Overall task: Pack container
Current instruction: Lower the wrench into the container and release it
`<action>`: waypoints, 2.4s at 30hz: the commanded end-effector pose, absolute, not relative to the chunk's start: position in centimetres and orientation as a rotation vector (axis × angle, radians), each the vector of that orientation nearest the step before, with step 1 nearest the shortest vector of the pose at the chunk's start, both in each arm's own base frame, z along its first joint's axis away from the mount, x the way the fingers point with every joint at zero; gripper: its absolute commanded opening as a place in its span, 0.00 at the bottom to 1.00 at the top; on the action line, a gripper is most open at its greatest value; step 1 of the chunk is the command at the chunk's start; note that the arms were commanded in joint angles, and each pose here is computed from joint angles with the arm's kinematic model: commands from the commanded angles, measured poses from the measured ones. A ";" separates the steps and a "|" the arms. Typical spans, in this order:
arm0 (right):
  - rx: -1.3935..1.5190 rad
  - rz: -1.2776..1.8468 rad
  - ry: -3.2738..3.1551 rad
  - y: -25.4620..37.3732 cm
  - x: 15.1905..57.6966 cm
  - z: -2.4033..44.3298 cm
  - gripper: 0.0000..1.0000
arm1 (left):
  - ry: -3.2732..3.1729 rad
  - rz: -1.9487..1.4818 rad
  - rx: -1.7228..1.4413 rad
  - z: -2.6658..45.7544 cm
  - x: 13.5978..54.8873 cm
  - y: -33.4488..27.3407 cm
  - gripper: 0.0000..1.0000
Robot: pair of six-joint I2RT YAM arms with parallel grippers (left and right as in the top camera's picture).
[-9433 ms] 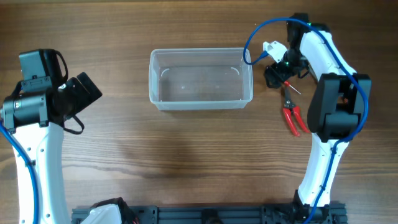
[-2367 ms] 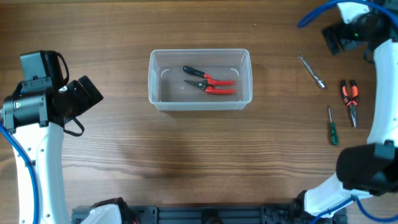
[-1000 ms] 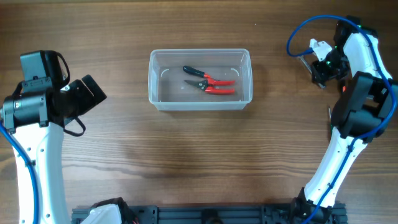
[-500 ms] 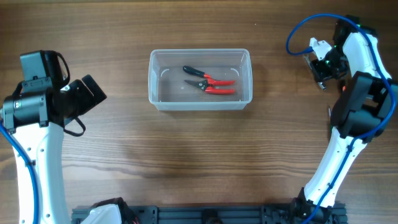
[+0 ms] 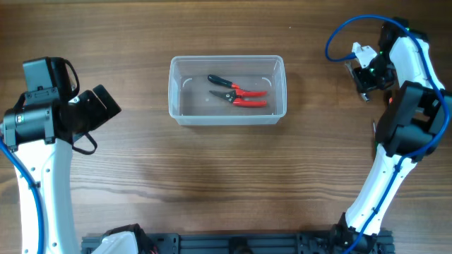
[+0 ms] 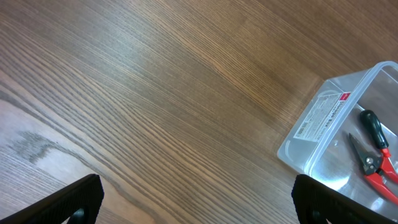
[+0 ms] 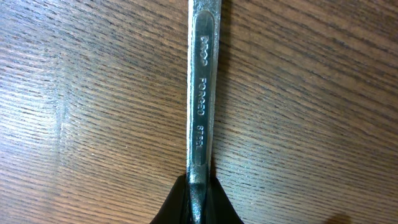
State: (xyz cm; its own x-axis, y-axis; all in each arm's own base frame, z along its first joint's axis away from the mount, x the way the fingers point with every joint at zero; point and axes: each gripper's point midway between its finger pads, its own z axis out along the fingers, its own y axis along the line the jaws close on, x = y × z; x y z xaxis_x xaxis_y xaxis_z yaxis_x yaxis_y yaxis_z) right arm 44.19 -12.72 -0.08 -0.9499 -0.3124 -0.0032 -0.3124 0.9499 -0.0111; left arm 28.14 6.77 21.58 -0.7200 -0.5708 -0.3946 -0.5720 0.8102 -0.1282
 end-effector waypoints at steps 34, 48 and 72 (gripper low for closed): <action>-1.550 0.105 2.193 23.2 39.7 20.2 0.04 | 2.579 -0.013 -0.842 21.6 28.2 6.7 1.00; -1.805 0.229 2.338 26.4 40.5 4.0 0.04 | 2.579 -0.013 -0.842 21.6 28.2 6.7 1.00; -0.471 -0.088 2.347 6.5 47.6 30.5 0.91 | 2.578 -0.013 -0.841 21.6 28.2 6.7 1.00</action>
State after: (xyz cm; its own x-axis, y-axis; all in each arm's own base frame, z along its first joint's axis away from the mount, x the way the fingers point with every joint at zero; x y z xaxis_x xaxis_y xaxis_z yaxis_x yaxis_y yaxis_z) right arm 47.10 17.11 26.25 -0.4690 -0.6779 -0.5661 -0.6659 0.6925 -0.2775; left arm 28.14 6.77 21.58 -0.7200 -0.5708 -0.3946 -0.5720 0.8102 -0.1282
